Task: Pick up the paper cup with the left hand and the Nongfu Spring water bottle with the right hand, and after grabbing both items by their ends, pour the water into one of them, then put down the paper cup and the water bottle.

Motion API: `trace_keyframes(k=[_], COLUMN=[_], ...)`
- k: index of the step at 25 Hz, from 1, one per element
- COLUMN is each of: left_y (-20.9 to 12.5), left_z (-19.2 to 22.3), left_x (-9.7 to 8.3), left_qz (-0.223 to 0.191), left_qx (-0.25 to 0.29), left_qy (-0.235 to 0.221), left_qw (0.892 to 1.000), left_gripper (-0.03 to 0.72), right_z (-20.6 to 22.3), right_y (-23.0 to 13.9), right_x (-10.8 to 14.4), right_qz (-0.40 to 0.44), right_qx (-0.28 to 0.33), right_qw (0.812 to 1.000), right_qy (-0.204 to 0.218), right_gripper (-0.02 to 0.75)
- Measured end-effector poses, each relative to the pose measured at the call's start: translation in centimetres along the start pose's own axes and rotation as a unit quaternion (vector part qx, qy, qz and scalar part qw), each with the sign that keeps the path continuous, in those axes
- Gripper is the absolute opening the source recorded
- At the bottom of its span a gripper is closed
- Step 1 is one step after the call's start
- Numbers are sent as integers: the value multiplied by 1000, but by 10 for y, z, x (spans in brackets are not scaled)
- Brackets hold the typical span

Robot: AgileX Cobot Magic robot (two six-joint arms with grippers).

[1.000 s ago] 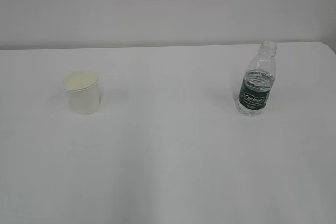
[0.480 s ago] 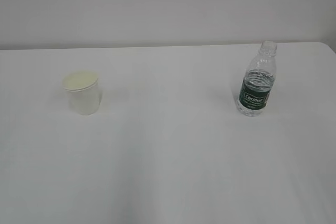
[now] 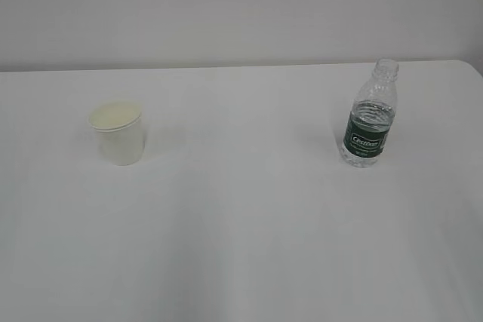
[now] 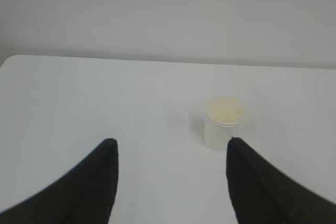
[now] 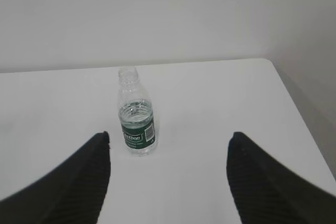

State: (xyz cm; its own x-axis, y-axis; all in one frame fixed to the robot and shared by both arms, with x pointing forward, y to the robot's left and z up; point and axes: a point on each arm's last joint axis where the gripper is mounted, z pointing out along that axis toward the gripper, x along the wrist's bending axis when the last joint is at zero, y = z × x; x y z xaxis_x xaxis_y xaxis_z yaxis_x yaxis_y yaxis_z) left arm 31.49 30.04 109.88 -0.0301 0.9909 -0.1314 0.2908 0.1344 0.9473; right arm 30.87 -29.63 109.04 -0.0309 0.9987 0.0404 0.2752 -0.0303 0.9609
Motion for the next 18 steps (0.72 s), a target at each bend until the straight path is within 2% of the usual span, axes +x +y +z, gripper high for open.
trace_keyframes(k=[9,18], left_y=[4,8], left_z=[34,66], left_x=[-8,-19], left_qz=[9,18], left_qx=[27,23], left_qy=[-33,-59], left_qw=[999,998], left_gripper=[461,461], right_z=[22,53], right_y=[11,14], right_x=[2,4], right_qz=[-2,0], right_qx=[-25,-10], right_qw=[1000,1000], right_qy=[6,10], right_gripper=[501,500])
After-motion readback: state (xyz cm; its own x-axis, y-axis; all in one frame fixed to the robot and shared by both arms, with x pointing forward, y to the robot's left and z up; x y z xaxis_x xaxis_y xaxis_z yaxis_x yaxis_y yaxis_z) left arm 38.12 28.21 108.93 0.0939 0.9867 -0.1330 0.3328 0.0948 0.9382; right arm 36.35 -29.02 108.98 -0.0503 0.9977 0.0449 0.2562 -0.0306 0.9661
